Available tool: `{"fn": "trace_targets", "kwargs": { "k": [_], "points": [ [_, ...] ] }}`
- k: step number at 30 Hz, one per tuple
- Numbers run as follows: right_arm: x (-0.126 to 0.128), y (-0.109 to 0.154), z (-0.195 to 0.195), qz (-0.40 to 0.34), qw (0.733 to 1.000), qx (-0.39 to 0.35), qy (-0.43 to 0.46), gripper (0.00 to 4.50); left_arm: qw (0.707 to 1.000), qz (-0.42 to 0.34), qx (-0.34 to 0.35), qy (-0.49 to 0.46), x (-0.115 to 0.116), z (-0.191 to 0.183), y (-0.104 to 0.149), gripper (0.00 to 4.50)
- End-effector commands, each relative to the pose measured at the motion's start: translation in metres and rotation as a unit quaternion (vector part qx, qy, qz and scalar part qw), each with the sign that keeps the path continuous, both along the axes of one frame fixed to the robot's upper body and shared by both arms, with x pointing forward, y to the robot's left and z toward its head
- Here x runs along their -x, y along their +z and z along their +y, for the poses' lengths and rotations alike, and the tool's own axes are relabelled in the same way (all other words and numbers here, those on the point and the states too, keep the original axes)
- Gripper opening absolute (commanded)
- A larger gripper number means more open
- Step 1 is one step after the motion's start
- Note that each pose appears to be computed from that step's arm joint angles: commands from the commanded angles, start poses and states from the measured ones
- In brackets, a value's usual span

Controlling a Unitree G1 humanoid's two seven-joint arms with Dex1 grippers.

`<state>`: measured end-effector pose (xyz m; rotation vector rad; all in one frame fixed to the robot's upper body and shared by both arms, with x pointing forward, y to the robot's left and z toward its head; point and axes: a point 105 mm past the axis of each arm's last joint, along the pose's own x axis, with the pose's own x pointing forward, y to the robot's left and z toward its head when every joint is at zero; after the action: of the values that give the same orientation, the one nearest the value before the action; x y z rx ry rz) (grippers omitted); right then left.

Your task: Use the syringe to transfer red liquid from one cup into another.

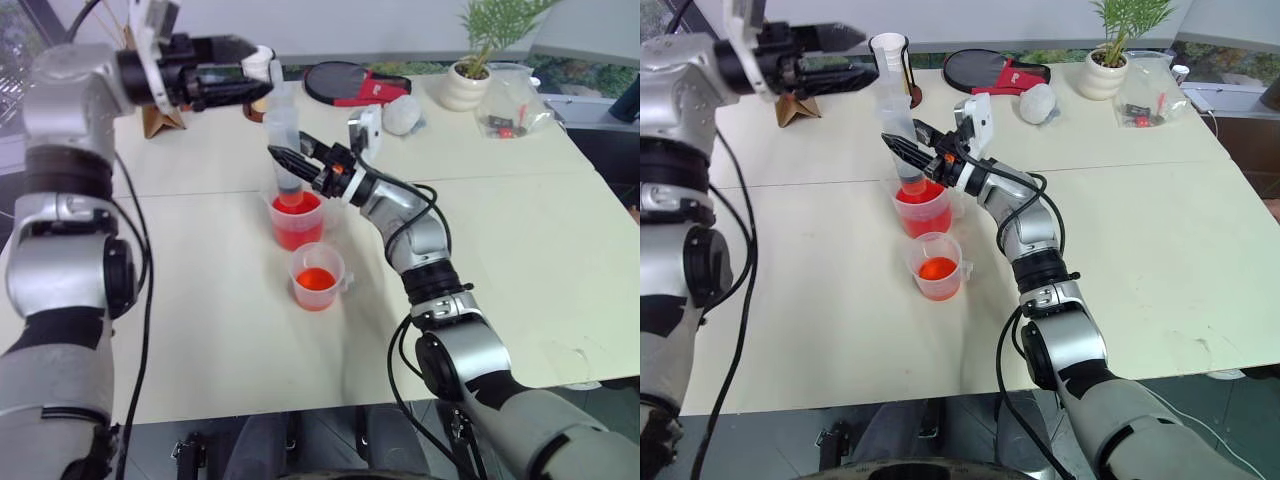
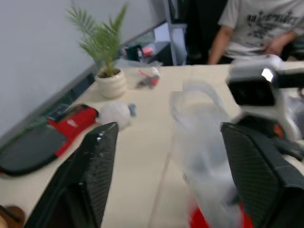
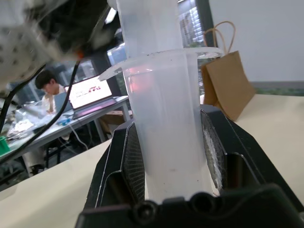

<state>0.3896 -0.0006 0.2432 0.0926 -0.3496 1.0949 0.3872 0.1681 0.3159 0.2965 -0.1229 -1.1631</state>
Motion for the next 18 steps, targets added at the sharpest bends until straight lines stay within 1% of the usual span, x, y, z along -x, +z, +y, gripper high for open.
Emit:
{"fn": "trace_targets", "kwargs": {
  "k": [1,4,6,7,9,10,12,14,18],
  "points": [
    [0.006,0.029,-0.006,-0.04,0.999,-0.026,-0.002,1.37,1.0,0.013,0.015,0.016,0.013,0.023,0.001,3.27],
    [0.008,0.037,-0.01,-0.044,0.998,-0.035,-0.004,1.37,0.998,0.016,0.036,0.043,0.018,0.034,-0.001,3.27],
    [0.01,0.05,-0.014,-0.053,0.997,-0.047,-0.005,1.37,0.997,0.009,0.062,0.053,0.023,0.034,0.002,3.27],
    [0.013,0.061,-0.017,-0.061,0.997,-0.057,-0.004,1.37,0.996,0.008,0.071,0.055,0.025,0.032,0.001,3.27],
    [0.019,0.076,-0.022,-0.067,0.995,-0.074,0.0,1.37,0.995,0.008,0.077,0.058,0.029,0.028,-0.002,3.27],
    [0.025,0.087,-0.026,-0.064,0.994,-0.091,0.006,1.37,0.995,0.008,0.078,0.058,0.031,0.025,-0.004,3.27],
    [0.045,0.107,-0.036,-0.06,0.991,-0.113,0.03,1.37,0.995,0.012,0.079,0.054,0.035,0.017,-0.011,3.27],
    [0.062,0.111,-0.042,-0.051,0.991,-0.113,0.044,1.37,0.995,0.016,0.086,0.048,0.038,0.011,-0.014,3.27],
    [0.091,0.089,-0.047,-0.002,0.994,-0.089,0.067,1.37,0.996,0.022,0.086,0.031,0.043,0.0,-0.017,3.27]
  ]
}}
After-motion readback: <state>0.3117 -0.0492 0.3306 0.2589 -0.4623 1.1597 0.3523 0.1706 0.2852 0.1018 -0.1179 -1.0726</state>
